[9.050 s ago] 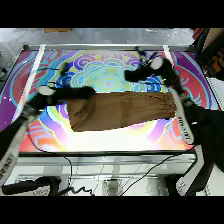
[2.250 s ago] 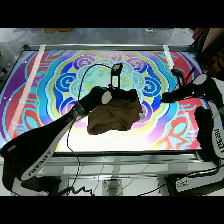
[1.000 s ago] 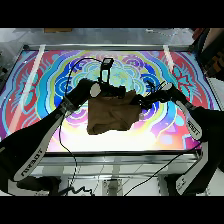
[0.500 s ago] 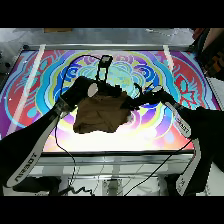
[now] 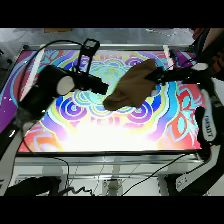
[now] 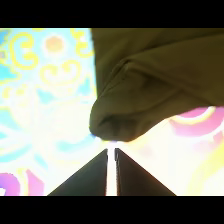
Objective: Fold the clothes and pants, and hang the long-sleeved shirts on hangers.
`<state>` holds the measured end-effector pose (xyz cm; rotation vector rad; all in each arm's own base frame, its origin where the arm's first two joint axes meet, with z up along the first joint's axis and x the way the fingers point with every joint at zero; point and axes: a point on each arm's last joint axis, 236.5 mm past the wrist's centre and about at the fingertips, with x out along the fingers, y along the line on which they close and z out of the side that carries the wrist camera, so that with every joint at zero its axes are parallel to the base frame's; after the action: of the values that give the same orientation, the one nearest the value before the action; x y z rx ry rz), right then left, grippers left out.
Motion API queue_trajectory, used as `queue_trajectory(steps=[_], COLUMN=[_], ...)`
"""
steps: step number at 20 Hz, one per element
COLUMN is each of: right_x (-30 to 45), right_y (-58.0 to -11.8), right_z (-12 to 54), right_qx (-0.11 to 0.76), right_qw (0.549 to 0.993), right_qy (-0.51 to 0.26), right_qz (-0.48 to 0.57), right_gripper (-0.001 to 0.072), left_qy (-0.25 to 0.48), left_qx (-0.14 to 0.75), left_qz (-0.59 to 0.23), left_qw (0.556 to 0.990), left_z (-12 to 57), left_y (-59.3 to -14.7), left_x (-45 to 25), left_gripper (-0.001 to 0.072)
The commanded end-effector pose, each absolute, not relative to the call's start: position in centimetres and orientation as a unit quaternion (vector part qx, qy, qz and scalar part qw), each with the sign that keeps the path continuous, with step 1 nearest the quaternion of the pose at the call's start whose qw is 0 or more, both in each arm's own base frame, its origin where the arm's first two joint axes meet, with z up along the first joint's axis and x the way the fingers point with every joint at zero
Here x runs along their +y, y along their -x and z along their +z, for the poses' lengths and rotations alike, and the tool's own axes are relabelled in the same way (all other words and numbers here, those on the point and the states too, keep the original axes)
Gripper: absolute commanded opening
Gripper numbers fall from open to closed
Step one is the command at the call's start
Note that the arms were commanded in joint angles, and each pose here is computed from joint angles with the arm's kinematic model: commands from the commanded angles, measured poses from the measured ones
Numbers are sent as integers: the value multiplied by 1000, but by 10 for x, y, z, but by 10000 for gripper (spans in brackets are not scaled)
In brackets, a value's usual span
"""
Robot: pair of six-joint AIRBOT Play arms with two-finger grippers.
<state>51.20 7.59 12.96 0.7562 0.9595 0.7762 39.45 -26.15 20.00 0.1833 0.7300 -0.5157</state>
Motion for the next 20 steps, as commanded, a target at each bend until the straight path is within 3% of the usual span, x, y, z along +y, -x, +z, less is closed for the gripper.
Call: queue_trajectory(steps=[1, 4, 6, 10, 13, 17, 20], right_x=[-33, -149, -223, -324, -368, -383, -380], right_y=[-487, -440, -384, -246, -171, -140, -137], right_z=[191, 187, 164, 124, 125, 133, 127], right_qx=[386, 397, 438, 514, 508, 430, 419], right_qw=[801, 832, 816, 707, 635, 565, 543], right_qy=[-366, -376, -374, -373, -363, -425, -447], right_qz=[275, 96, -52, -310, -455, -561, -574], right_gripper=[23, 24, 24, 24, 23, 24, 53], left_qy=[-92, -87, -88, -90, -92, -91, -91], left_qx=[311, 274, 259, 257, 261, 259, 260], left_qz=[-256, -259, -254, -250, -250, -250, -251], left_qw=[911, 922, 928, 929, 928, 928, 928], left_z=[248, 281, 293, 294, 291, 291, 291], left_y=[-370, -355, -350, -351, -353, -353, -353], left_x=[-242, -228, -221, -219, -220, -220, -220], left_gripper=[60, 61, 61, 62, 62, 62, 62])
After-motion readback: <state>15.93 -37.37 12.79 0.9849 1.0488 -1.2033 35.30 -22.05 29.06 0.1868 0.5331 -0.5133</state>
